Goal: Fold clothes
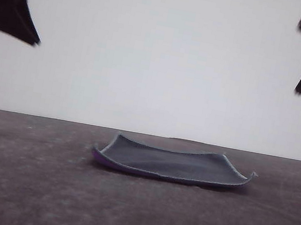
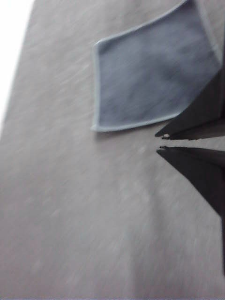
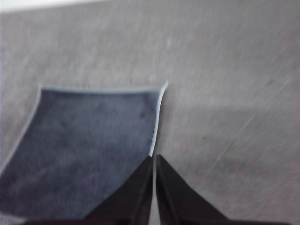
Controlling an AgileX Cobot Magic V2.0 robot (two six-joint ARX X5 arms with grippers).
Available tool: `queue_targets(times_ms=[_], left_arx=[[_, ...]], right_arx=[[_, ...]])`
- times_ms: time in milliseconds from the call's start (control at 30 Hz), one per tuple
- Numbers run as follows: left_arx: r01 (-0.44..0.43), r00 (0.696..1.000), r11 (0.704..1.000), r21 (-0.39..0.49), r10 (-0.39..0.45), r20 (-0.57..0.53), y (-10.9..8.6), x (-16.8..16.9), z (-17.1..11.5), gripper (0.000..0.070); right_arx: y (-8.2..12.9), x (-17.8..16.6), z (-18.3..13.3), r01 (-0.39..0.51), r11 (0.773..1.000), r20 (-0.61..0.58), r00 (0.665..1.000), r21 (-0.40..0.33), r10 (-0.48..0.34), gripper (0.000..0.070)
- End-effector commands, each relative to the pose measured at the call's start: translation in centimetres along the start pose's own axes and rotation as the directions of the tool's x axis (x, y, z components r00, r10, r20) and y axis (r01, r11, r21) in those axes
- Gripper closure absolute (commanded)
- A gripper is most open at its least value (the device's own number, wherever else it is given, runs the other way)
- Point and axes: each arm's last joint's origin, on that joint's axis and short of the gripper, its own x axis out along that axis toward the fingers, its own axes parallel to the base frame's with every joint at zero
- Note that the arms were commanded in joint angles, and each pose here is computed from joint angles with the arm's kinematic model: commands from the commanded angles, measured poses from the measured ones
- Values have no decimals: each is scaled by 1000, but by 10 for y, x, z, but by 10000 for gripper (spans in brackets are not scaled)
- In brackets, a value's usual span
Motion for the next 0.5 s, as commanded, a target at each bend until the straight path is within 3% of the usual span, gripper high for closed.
queue_targets(times_ms=[0, 233, 467], left_arx=[[41, 999, 999, 8, -41, -26, 0, 9, 4, 684], [43, 994, 999, -16, -44, -97, 9, 37, 0, 684], [42, 992, 999, -26, -45, -116, 11, 41, -3, 670]], right_arx=[[-2, 9, 3, -13, 1000, -12, 1000, -13, 13, 693], [-14, 38, -8, -12, 1000, -93, 996, -12, 11, 693], [-15, 44, -9, -21, 1000, -98, 995, -10, 20, 681]])
